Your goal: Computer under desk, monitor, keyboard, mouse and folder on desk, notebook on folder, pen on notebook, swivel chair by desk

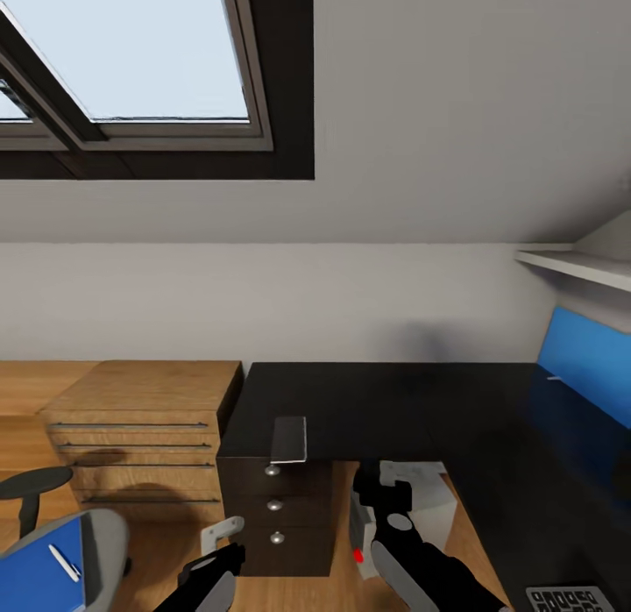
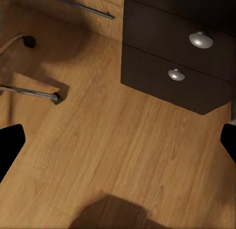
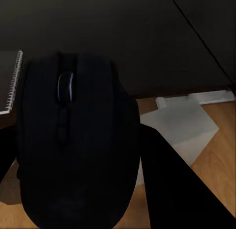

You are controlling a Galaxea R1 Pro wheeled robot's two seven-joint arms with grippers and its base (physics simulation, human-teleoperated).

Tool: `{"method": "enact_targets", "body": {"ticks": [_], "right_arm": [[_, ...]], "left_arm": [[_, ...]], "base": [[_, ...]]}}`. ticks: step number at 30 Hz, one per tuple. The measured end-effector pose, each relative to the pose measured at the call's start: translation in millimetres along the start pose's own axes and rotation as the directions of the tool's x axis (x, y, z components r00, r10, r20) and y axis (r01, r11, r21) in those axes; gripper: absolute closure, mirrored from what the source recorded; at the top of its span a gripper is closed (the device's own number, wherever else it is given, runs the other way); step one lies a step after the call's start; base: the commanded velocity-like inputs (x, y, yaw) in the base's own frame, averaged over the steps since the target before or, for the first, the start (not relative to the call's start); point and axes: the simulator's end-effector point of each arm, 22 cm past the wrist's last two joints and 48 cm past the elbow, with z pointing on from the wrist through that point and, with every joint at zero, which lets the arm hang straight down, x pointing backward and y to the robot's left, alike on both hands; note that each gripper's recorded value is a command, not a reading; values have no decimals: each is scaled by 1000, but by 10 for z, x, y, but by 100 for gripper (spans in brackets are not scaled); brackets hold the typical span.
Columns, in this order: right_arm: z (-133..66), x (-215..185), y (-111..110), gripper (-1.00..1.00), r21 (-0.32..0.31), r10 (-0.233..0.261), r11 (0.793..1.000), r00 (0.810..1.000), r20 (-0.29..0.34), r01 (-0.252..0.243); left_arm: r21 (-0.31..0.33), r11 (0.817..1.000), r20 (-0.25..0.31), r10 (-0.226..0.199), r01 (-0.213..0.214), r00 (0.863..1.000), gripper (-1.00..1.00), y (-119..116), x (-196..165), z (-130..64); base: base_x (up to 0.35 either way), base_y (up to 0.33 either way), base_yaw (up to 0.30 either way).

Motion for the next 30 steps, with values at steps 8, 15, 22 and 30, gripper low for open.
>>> {"method": "enact_targets", "body": {"ticks": [8,15,22,30], "right_arm": [[-54,-36,-3,100,0,1,1000,1000,0,-1],[-117,-78,52,100,-10,0,1000,1000,7,0],[-55,-721,-140,100,59,376,924,925,52,-379],[-21,-631,-299,100,134,466,874,884,36,-467]], "left_arm": [[-2,1000,-3,-2,2,1000,-100,25,-11,-57],[-29,999,-29,18,-19,999,-100,148,116,-70],[-148,988,-77,28,-39,997,-100,684,553,59],[-217,976,13,1,1,1000,-100,986,563,89]], "base": [[0,0,-186],[0,0,-21],[0,0,0],[0,0,0]]}}
